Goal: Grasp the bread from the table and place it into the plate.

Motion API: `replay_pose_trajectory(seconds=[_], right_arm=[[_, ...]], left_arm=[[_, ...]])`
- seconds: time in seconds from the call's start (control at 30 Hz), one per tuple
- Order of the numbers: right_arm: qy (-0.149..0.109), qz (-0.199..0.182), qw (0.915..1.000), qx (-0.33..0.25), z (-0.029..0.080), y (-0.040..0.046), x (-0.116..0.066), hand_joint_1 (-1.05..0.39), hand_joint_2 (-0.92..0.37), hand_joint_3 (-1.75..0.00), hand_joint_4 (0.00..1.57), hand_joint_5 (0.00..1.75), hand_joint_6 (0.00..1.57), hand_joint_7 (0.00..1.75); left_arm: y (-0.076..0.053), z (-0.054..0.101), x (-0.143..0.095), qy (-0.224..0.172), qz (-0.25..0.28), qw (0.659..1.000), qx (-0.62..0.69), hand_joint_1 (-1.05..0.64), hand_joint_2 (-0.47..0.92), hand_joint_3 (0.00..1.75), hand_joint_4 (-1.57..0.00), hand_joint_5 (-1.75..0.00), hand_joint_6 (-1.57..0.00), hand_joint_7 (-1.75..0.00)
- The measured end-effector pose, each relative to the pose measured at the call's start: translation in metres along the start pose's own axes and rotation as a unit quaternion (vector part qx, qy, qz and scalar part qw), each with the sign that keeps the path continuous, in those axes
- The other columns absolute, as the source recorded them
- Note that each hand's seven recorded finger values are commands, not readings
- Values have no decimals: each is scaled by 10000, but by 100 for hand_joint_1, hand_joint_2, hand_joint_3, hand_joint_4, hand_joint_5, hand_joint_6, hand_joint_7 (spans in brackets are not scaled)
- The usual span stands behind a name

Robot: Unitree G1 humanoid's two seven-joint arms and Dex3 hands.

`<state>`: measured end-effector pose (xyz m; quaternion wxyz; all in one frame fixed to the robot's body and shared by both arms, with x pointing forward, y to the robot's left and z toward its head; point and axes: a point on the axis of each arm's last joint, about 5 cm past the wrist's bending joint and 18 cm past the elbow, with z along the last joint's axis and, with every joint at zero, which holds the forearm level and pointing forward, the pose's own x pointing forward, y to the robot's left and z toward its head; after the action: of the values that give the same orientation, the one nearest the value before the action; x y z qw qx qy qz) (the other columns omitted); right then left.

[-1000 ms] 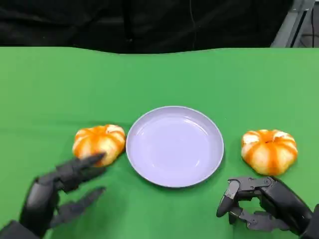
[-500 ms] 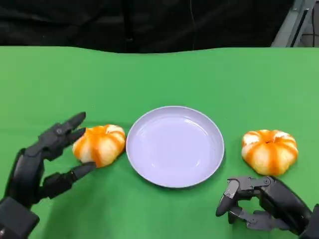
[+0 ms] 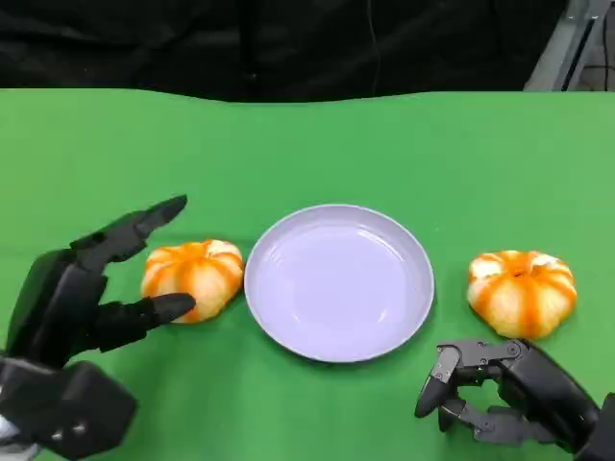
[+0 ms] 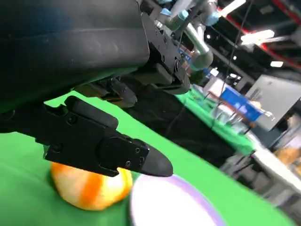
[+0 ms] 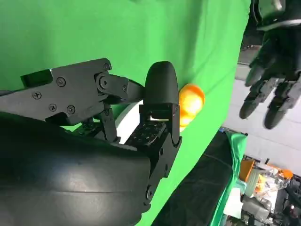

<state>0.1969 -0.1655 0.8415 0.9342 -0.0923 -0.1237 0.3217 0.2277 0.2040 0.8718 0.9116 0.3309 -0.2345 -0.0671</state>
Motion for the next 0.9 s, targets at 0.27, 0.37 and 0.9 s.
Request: replay_pose_trajectory(seconds=[0.27, 0.37, 0.9], right_arm=[[4, -3, 10000, 2, -1, 2, -2, -7, -88, -54, 72, 156, 83, 106], [4, -4, 10000, 1, -1, 2, -2, -7, -88, -55, 72, 156, 83, 106], [15, -11, 10000, -56, 1, 9, -4, -7, -86, -56, 72, 156, 82, 109]], left_arm=[[-64, -11, 72, -56, -363, 9961, 804, -78, 92, 7, -59, 0, -56, -1], [-87, -22, 82, -10, -534, 9935, 1002, -79, 92, 6, -60, -1, -56, -1], [-235, -91, 167, 414, -1186, 9832, 1322, -89, 92, 12, -56, 0, -54, 0]])
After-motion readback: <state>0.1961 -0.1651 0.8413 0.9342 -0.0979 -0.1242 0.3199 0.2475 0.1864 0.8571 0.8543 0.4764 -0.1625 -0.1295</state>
